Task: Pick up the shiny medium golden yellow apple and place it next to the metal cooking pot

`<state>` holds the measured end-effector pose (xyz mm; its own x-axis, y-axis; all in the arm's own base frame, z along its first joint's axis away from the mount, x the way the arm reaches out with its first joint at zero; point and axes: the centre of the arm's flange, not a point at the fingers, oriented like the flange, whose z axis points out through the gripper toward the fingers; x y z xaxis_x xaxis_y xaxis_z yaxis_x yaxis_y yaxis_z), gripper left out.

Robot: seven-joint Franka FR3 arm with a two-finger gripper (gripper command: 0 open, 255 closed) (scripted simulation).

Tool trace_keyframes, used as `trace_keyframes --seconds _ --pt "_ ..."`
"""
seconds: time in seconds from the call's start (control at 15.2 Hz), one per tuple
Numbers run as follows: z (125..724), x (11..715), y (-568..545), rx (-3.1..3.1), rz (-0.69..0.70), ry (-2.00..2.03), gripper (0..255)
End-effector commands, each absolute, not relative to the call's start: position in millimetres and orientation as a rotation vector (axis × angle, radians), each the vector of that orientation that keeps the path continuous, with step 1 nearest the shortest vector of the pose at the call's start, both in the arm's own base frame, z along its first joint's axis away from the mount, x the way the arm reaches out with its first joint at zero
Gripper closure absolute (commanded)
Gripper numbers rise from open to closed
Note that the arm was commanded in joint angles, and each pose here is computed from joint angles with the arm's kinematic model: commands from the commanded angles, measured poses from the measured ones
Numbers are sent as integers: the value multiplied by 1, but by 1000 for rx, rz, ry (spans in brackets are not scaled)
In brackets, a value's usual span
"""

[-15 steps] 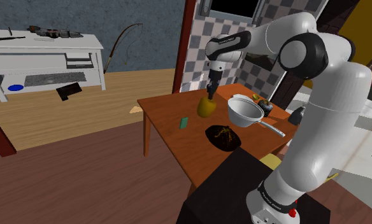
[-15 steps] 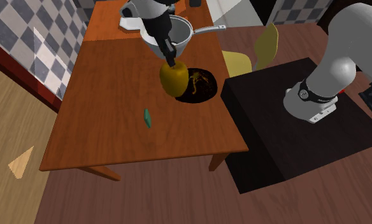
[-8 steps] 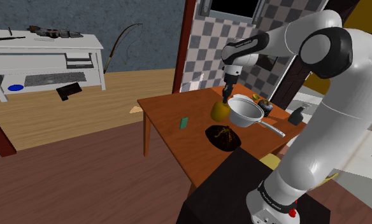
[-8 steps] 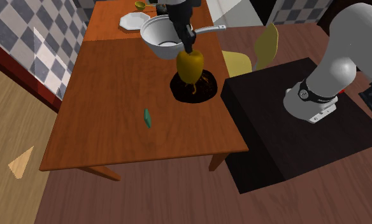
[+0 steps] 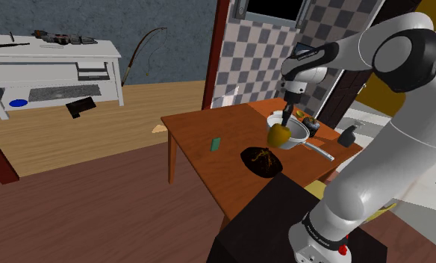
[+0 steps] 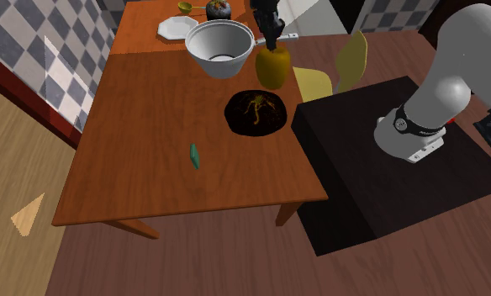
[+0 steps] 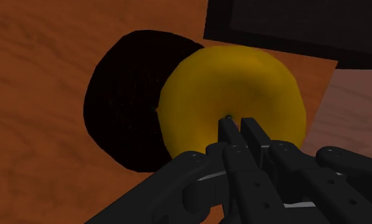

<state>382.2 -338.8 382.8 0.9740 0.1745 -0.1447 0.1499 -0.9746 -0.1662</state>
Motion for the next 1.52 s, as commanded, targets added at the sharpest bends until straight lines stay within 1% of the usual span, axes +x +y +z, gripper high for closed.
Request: trace_keyframes --seconds 0.0,0.99,1.45 --pt "381 359 -353 -2967 238 -247 255" --pt "381 191 -457 -2967 238 -247 255" --pt "344 191 -457 -2967 238 -247 255"
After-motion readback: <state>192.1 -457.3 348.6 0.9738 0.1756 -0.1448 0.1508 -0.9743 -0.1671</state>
